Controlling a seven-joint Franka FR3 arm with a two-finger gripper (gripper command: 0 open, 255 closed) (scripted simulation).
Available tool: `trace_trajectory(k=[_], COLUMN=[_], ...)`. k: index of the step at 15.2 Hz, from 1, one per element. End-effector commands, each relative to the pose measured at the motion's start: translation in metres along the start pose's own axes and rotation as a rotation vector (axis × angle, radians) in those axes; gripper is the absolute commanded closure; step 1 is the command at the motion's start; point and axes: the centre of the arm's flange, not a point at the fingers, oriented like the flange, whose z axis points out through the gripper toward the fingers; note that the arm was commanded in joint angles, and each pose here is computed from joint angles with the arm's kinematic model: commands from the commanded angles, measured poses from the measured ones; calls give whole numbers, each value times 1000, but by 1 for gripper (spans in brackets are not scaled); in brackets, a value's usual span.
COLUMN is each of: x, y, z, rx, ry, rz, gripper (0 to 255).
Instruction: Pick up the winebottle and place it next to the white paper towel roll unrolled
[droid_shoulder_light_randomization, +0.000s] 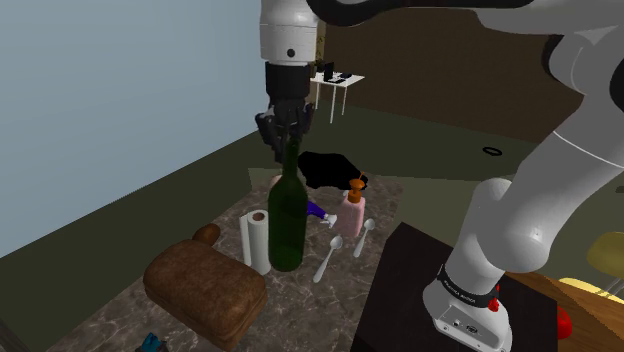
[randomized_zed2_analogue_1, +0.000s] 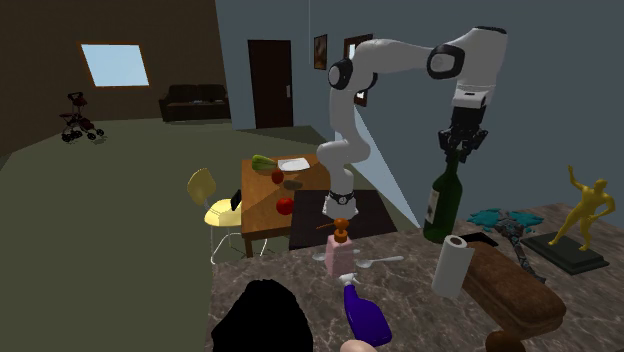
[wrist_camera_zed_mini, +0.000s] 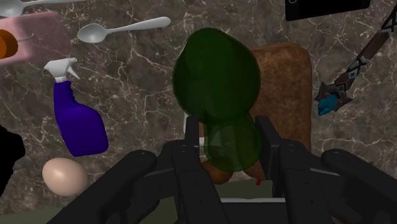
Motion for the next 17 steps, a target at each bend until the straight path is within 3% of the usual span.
trace_trajectory(k=[1,17], x=[1,4], y=[0,2], z=[11,96], rx=[0,0], ry=[1,1], rz=[0,0], gripper=[255,255])
